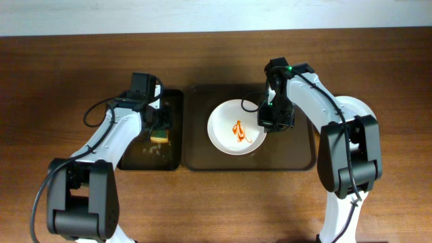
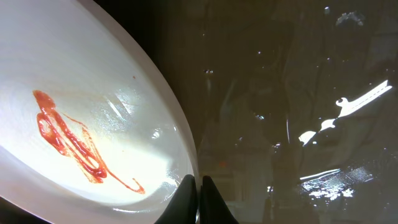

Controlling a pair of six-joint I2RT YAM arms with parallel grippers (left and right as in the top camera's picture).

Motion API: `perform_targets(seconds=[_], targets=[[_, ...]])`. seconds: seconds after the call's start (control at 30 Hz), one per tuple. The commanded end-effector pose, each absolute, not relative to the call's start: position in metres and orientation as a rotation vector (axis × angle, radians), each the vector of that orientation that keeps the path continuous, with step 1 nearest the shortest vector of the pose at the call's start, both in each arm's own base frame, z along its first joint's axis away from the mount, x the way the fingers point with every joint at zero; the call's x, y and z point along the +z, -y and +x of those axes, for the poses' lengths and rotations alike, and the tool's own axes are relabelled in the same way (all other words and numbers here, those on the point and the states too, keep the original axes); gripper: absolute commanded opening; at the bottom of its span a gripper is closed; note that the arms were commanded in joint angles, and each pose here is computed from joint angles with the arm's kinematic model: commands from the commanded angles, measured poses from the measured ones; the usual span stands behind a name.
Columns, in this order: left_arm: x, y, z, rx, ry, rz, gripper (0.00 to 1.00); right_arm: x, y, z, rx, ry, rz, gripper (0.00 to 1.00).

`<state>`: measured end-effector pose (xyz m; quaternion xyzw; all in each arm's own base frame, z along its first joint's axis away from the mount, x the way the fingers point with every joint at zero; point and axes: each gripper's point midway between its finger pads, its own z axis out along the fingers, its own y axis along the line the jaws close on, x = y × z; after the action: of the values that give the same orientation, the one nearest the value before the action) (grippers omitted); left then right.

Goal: Clean dirty plates on tray and stack at the side
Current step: 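Move the right gripper to the last plate and grasp its rim, then lift the sponge with the left gripper toward the last plate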

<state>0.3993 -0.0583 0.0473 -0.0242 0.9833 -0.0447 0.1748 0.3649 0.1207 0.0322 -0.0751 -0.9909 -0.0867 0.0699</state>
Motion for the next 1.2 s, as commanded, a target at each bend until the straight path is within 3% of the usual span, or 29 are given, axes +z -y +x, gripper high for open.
perform_targets(seconds=[0.0, 0.17, 0.2, 0.23, 0.33, 0.37, 0.47, 0.7, 1.17], targets=[[0.044, 0.063, 0.406, -0.130, -2.777, -0.055, 0.61, 0.042, -0.120, 0.366, -0.254, 3.010, -0.221, 0.04], [0.015, 0.068, 0.400, -0.120, -2.850, -0.036, 0.57, 0.042, -0.120, 0.366, -0.253, 3.009, -0.221, 0.04], [0.011, 0.068, 0.399, -0.118, -2.860, -0.036, 0.52, 0.042, -0.120, 0.366, -0.254, 3.010, -0.221, 0.04], [0.010, 0.068, 0.399, -0.118, -2.859, -0.036, 0.32, 0.042, -0.120, 0.366, -0.254, 3.010, -0.221, 0.04], [0.011, 0.068, 0.400, -0.118, -2.856, -0.036, 0.04, 0.042, -0.120, 0.366, -0.253, 3.009, -0.221, 0.04], [0.011, 0.068, 0.400, -0.118, -2.857, -0.036, 0.00, 0.042, -0.120, 0.366, -0.253, 3.009, -0.221, 0.04], [0.022, 0.069, 0.406, -0.123, -2.833, -0.036, 0.00, 0.043, -0.120, 0.365, -0.251, 3.006, -0.222, 0.04], [0.116, 0.069, 0.411, -0.157, -2.623, -0.030, 0.00, 0.042, -0.118, 0.365, -0.241, 3.009, -0.224, 0.04], [0.212, 0.059, 0.403, -0.138, -2.368, -0.046, 0.00, 0.042, -0.117, 0.366, -0.230, 3.012, -0.224, 0.04]])
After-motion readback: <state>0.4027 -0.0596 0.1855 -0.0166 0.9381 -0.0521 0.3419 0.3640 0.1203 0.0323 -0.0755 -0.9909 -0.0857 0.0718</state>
